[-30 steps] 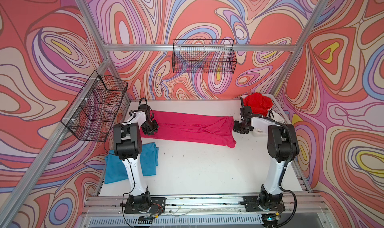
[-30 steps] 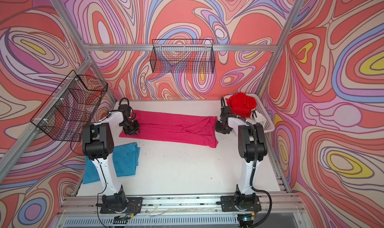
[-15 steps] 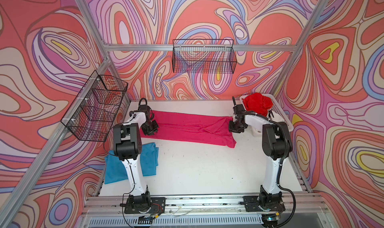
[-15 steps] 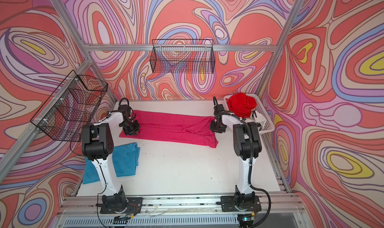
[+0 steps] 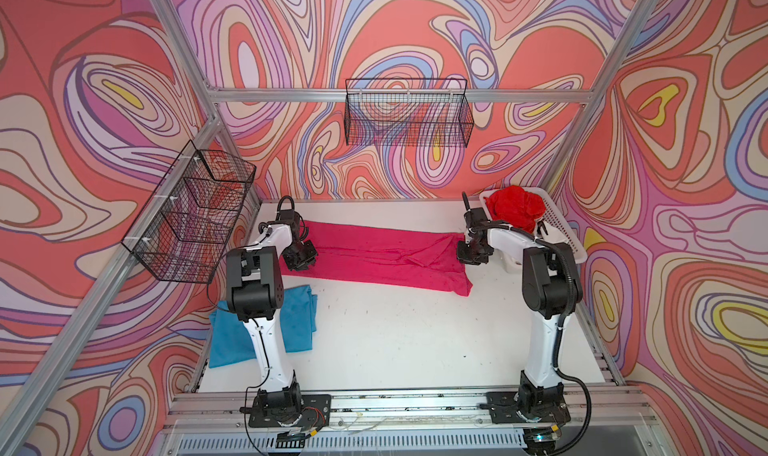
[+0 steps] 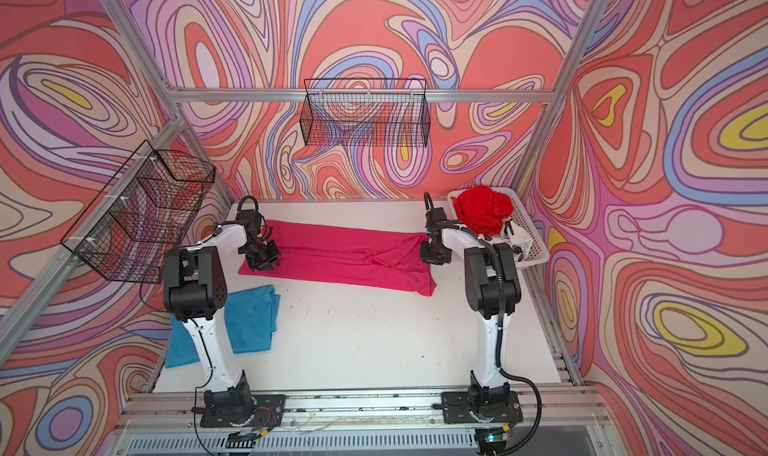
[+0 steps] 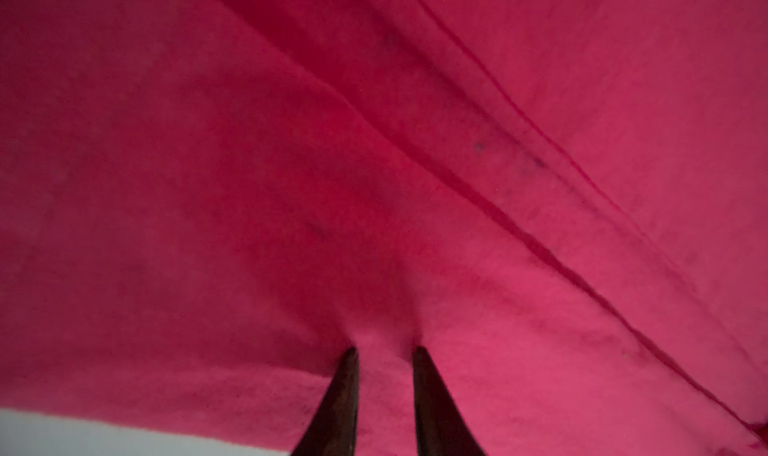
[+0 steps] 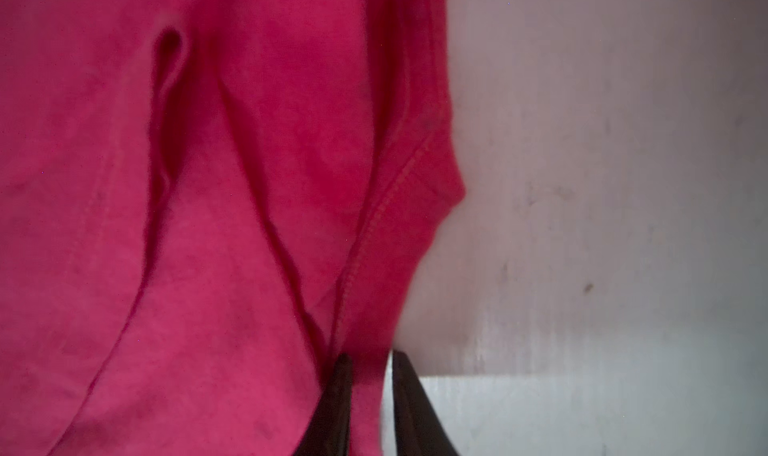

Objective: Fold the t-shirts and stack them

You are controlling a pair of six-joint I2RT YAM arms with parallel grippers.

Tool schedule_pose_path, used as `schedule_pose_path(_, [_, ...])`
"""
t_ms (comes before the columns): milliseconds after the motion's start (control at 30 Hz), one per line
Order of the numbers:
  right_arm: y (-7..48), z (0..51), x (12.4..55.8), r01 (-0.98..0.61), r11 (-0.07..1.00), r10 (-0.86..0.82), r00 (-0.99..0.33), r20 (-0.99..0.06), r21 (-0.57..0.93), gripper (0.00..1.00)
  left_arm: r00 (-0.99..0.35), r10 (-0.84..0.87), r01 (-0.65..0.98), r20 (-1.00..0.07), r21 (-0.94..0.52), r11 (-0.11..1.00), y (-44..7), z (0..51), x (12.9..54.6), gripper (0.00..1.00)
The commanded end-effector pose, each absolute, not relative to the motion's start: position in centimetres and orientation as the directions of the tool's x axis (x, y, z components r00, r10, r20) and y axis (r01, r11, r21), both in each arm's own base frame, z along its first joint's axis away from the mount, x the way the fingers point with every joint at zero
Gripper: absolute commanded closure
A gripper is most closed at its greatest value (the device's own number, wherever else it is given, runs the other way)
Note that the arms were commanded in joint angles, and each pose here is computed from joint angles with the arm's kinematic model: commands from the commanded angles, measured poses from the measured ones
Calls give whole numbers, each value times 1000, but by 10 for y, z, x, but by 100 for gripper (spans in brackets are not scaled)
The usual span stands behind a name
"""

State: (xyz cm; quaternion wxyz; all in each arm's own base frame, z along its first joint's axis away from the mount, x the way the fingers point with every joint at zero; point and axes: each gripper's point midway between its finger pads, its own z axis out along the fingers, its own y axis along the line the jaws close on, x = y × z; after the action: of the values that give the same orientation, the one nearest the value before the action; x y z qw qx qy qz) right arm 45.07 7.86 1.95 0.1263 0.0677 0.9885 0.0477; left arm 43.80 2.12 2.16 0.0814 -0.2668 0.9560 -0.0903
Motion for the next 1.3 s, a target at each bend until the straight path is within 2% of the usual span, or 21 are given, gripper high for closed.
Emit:
schedule_pose_path(0, [69, -28, 408, 127, 992, 128, -989, -73, 26, 97, -849, -528, -527, 7, -89, 845, 35, -20, 400, 74])
schedule_pose_path(33, [68, -28, 407, 127, 992, 128, -989, -75, 16, 100, -850, -527, -526, 9, -90, 846, 34, -21, 399, 74])
schedule_pose_path(200, [61, -24, 415, 132, 991, 131, -986, -101, -6, 100, -848, -529, -528, 14, -93, 844, 34, -23, 399, 74])
schedule_pose_path(333, [65, -9, 424, 149, 988, 154, -980, -129, 47, 100, -850, -527, -526, 12, -95, 845, 33, -21, 399, 74])
schedule_pose_path(433, [77, 7, 421, 178, 974, 197, -971, -137, 140, 81, -851, -525, -523, 9, -95, 847, 34, -19, 399, 74])
schedule_pose_path(533, [81, 18, 407, 205, 961, 232, -963, -136, 185, 71, -851, -525, -523, 9, -95, 847, 33, -19, 397, 74])
schedule_pose_path(867, [67, 18, 366, 259, 947, 279, -956, -91, 191, 70, -853, -522, -521, 16, -98, 848, 32, -22, 396, 74])
schedule_pose_path(1067, [73, 17, 348, 244, 944, 261, -964, -51, 223, 68, -853, -521, -520, 16, -102, 848, 32, -22, 396, 74])
schedule_pose_path(1267, [76, 7, 340, 216, 957, 225, -974, -26, 192, 68, -853, -522, -521, 17, -103, 847, 31, -23, 396, 74])
